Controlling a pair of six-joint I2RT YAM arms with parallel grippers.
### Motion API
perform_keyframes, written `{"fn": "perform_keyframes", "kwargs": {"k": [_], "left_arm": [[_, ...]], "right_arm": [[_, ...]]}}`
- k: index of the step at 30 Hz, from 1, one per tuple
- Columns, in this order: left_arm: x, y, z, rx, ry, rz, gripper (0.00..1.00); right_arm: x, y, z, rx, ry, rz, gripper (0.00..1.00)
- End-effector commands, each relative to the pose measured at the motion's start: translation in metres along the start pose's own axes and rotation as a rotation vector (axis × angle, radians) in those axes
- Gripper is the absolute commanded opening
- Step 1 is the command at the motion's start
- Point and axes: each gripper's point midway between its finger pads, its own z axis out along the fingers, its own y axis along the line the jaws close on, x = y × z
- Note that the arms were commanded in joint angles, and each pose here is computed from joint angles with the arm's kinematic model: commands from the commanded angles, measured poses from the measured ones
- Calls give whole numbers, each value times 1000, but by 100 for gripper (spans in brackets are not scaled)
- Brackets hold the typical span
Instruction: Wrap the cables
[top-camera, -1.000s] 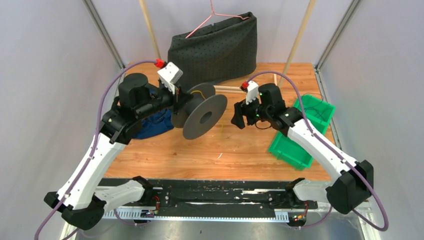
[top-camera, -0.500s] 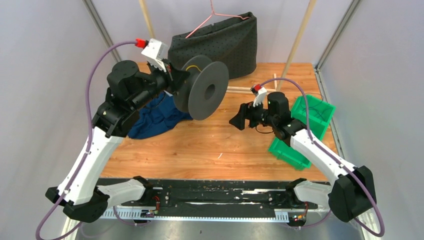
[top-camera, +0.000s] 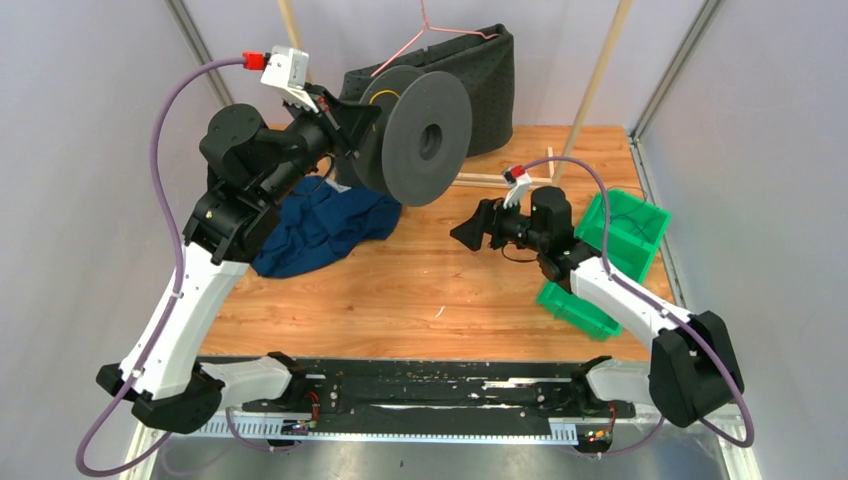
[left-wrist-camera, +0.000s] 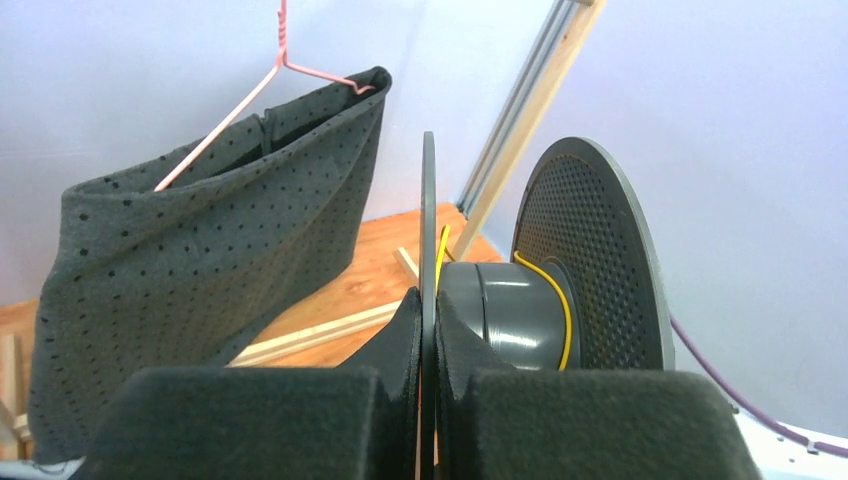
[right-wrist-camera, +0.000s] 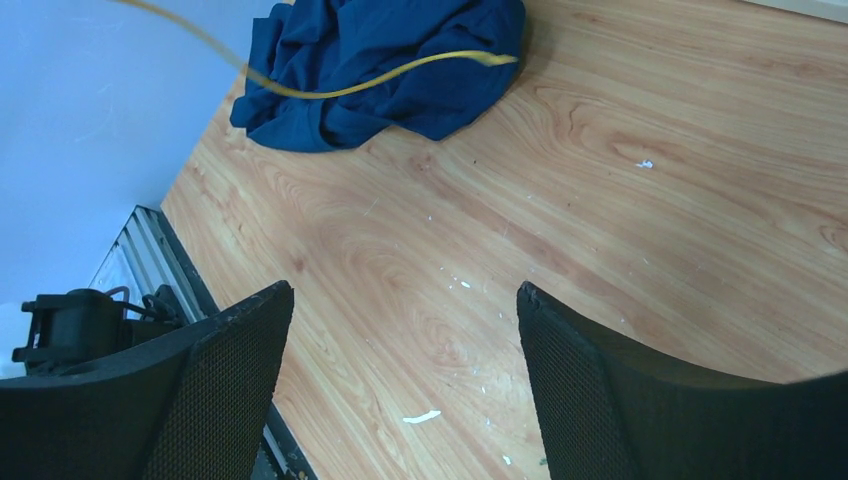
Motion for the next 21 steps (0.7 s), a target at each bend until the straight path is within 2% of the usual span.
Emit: {"fn": "perform_keyframes", "kwargs": {"k": [1, 6, 11, 15, 21], "left_arm": [[-50, -15, -4, 30, -164, -38, 0], [-56, -14, -5, 23, -182, -28, 0], [-60, -13, -7, 16, -195, -15, 0], [-59, -13, -5, 17, -198, -19, 0], [-59, -19, -1, 50, -206, -42, 0]], "right_arm": [[-14, 5, 10, -17, -52, -12, 84], [-9, 2, 20, -15, -25, 51, 84], [-3, -1, 28, 9, -4, 236, 85], [-6, 6, 30, -13, -26, 387, 85], [-11, -11, 32, 88, -87, 500, 85]]}}
